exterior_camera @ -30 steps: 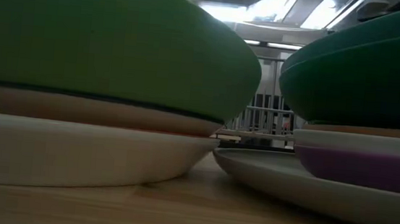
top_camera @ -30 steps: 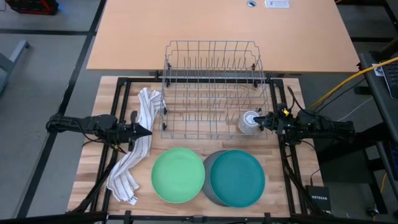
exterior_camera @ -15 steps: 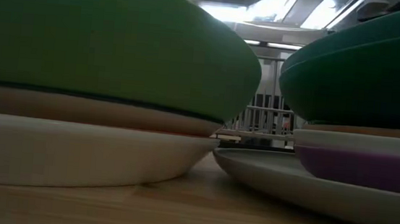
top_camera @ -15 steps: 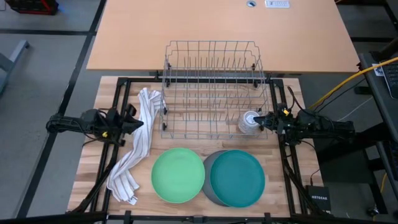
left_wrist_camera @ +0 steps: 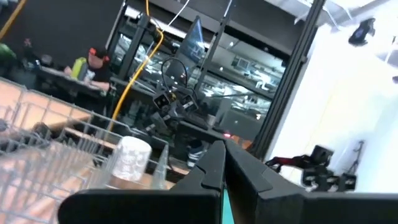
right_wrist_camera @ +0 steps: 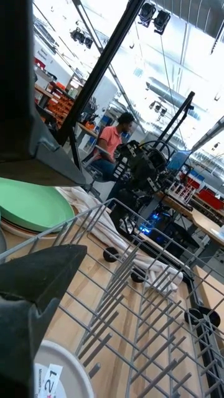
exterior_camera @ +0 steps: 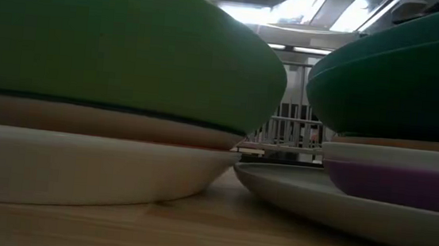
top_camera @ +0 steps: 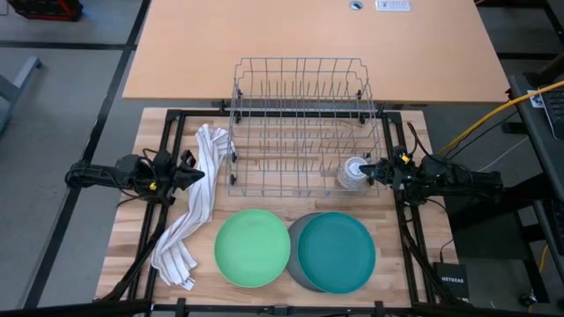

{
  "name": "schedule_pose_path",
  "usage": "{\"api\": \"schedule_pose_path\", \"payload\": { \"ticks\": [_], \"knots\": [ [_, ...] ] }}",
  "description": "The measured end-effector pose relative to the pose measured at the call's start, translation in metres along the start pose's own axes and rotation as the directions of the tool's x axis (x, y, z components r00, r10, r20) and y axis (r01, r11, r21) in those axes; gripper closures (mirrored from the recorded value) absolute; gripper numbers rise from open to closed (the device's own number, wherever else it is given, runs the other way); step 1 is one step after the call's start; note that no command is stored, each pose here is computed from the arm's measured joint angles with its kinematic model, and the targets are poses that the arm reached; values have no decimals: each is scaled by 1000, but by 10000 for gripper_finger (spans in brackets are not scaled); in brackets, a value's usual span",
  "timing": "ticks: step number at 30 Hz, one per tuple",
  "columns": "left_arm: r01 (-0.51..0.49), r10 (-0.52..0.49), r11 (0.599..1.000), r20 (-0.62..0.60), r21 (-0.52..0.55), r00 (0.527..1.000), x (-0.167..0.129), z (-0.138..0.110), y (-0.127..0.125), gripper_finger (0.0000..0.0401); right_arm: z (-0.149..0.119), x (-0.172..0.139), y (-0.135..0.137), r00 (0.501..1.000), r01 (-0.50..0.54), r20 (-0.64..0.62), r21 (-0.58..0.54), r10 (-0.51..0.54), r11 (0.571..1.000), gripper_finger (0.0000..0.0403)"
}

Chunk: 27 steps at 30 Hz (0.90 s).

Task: Sort dishes
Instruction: Put the light green plate into the dish rack

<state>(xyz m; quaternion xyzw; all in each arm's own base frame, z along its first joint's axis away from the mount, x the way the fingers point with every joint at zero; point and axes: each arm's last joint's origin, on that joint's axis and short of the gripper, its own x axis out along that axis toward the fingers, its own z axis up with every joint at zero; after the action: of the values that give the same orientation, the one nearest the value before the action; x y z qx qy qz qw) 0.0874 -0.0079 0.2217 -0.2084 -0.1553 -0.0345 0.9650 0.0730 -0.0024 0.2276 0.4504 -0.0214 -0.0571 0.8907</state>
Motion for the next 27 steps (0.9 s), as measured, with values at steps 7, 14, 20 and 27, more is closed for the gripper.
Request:
{"api": "schedule_pose_path", "payload": {
  "ticks": [7,14,20,27],
  "knots": [
    [70,-80,993,-102,-94,992,23,-14,-7,397,1,0,0,1000,12,18,0,-12,1000,237],
    [162,-139,986,-351,37,926,71,-33,-38,397,1,0,0,1000,16,22,0,-16,1000,237],
    [216,-83,968,-641,132,763,121,-46,-75,397,1,0,0,1000,16,23,0,-16,1000,237],
    [188,21,971,-830,151,557,160,-68,-105,397,1,0,0,1000,16,22,0,-16,1000,237]
  ]
}}
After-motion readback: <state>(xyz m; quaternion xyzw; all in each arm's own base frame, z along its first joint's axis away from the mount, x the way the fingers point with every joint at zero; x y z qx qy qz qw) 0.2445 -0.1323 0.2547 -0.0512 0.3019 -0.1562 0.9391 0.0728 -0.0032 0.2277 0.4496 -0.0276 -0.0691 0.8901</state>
